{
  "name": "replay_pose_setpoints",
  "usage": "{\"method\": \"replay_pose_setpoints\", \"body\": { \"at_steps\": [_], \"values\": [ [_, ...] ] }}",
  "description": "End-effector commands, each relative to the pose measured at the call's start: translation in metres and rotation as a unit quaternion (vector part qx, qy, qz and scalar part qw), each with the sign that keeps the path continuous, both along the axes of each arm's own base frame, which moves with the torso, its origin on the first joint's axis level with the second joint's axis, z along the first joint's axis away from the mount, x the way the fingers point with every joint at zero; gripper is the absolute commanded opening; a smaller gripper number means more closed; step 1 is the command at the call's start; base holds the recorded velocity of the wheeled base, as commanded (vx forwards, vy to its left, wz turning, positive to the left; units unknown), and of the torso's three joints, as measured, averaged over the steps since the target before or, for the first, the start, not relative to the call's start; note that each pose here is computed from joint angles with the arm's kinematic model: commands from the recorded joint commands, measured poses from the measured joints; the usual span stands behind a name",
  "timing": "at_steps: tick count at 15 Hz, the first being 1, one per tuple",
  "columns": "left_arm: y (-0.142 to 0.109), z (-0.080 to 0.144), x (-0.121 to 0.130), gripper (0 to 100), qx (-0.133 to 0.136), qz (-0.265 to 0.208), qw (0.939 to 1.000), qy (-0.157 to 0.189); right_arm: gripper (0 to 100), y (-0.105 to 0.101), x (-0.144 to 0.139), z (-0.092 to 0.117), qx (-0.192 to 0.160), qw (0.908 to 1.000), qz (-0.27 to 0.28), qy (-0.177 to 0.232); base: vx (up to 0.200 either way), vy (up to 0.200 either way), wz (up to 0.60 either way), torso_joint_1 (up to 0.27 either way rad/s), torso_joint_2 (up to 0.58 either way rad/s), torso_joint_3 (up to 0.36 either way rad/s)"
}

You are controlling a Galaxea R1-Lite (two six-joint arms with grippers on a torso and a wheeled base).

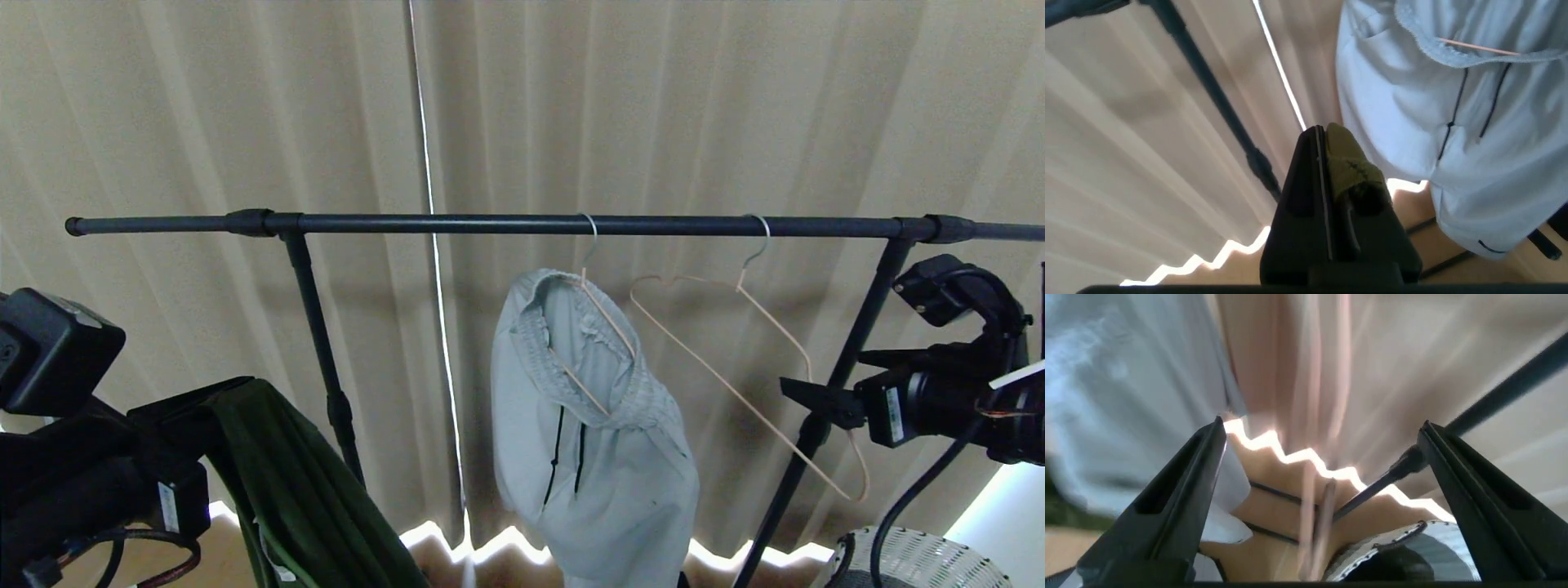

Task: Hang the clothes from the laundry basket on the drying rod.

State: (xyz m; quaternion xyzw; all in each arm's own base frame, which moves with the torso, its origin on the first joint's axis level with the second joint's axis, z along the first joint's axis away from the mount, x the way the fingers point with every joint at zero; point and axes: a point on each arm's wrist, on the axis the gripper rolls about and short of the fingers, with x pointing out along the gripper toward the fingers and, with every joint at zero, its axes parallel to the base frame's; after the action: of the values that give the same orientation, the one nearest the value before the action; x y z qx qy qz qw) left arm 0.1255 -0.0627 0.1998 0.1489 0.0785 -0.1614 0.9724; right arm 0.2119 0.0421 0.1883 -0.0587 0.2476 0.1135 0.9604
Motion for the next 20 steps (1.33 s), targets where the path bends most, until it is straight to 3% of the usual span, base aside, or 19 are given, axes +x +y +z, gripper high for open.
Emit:
{"method": "replay_pose_setpoints", "body": {
  "at_steps": [1, 5, 14, 15, 20],
  "values": [
    [0.0, -0.001, -0.001, 0, 0.001, 0.001, 1.0, 0.001, 100, 0.005, 0.024, -0.021, 0.003, 0.9992, -0.006, 0.038, 0.0, 0.0, 0.0, 0.0, 0.0, 0.0],
    [0.0, -0.001, 0.0, 0, 0.003, -0.002, 1.0, 0.001, 100, 0.009, 0.046, -0.031, 0.041, 0.9972, -0.032, 0.055, 0.0, 0.0, 0.0, 0.0, 0.0, 0.0],
    [0.0, -0.001, -0.001, 0, 0.004, -0.004, 1.0, 0.001, 100, 0.011, 0.059, -0.037, 0.028, 0.9965, -0.05, 0.061, 0.0, 0.0, 0.0, 0.0, 0.0, 0.0],
    [-0.001, -0.001, 0.0, 0, 0.004, -0.005, 1.0, 0.001, 0, 0.011, 0.058, -0.036, 0.029, 0.9967, -0.05, 0.058, 0.0, 0.0, 0.0, 0.0, 0.0, 0.0],
    [-0.003, -0.001, -0.001, 0, 0.004, -0.012, 0.9999, 0.002, 0, 0.009, 0.054, -0.03, 0.026, 0.997, -0.057, 0.047, 0.0, 0.0, 0.0, 0.0, 0.0, 0.0]
  ]
}}
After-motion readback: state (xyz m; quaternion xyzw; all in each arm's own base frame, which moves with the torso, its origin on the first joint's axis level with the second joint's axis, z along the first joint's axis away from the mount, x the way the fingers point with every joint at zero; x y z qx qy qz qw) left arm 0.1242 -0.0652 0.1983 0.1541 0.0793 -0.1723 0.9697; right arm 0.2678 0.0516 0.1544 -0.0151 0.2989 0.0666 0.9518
